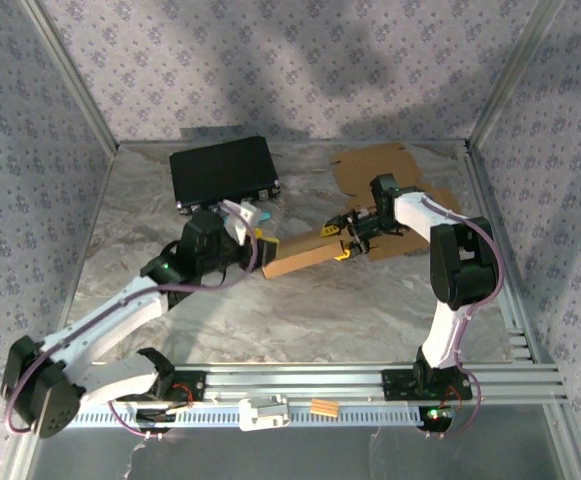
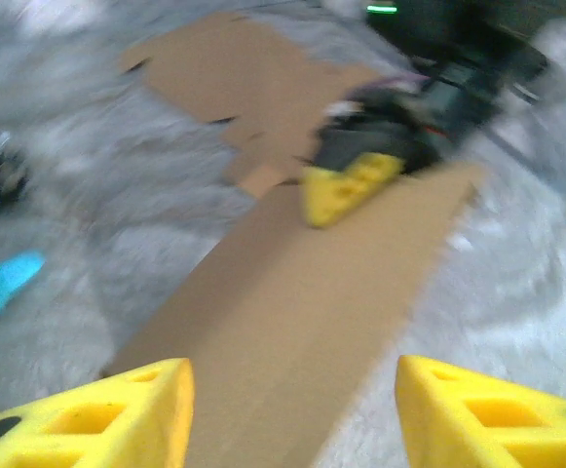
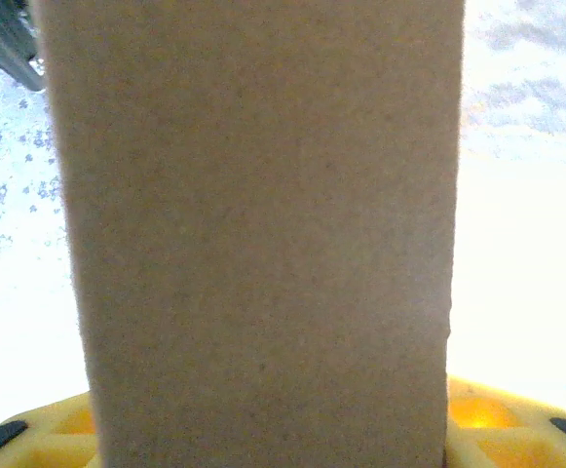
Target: Fold the paper box
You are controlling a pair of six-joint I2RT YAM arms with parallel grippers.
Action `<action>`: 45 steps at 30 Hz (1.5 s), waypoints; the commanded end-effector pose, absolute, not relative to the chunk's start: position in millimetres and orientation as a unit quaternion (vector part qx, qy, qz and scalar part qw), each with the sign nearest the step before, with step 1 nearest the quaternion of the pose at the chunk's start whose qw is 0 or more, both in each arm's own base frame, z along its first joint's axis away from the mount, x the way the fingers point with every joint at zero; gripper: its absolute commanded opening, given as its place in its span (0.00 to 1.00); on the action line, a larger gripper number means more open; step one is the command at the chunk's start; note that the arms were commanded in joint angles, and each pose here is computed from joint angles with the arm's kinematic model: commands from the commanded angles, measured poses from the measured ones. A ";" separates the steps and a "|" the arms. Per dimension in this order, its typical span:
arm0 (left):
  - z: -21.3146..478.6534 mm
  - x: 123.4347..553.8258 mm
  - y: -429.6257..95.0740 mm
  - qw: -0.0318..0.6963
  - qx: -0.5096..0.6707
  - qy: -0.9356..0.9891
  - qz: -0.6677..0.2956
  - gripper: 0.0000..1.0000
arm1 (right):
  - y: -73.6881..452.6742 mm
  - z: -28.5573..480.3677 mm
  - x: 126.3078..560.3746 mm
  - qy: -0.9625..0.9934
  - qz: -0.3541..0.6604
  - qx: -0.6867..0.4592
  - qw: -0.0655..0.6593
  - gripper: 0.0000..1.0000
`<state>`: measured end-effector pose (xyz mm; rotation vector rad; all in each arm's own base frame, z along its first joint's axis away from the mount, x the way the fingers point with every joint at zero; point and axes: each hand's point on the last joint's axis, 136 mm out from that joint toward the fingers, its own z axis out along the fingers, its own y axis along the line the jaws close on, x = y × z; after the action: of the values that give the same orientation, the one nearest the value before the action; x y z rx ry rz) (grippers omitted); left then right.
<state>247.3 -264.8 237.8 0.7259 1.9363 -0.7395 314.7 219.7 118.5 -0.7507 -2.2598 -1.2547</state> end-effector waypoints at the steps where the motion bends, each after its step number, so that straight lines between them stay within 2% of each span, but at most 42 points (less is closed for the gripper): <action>1: 225.9 220.5 -268.5 0.476 0.496 0.699 -0.198 0.61 | 214.2 120.0 291.8 -0.791 -0.430 -0.323 0.291 0.52; 10: 185.9 218.1 -290.7 0.431 0.616 0.652 -0.100 0.63 | 212.5 111.0 275.7 -0.782 -0.408 -0.342 0.325 0.51; 14: 178.3 231.1 -294.8 0.440 0.616 0.650 -0.072 0.64 | 212.1 109.3 272.3 -0.781 -0.402 -0.343 0.331 0.50; 19: 160.2 230.0 -299.9 0.416 0.627 0.655 -0.073 0.64 | 214.2 107.0 272.4 -0.775 -0.402 -0.353 0.337 0.49; 31: 152.4 240.0 -298.5 0.421 0.617 0.664 -0.042 0.55 | 215.2 102.1 269.4 -0.764 -0.387 -0.374 0.356 0.50; 36: 150.5 232.3 -295.1 0.402 0.627 0.666 -0.049 0.45 | 213.0 101.3 272.4 -0.767 -0.385 -0.376 0.350 0.61; 40: 148.1 224.9 -292.2 0.385 0.633 0.669 -0.060 0.42 | 209.1 109.1 283.6 -0.778 -0.390 -0.369 0.325 0.71; 45: 147.7 223.4 -289.6 0.366 0.626 0.684 -0.079 0.39 | 204.0 117.5 290.5 -0.784 -0.392 -0.370 0.308 0.75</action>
<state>228.5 -288.7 140.2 1.6056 1.7267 -0.1378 287.9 209.2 110.2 -0.9593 -2.0574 -1.0529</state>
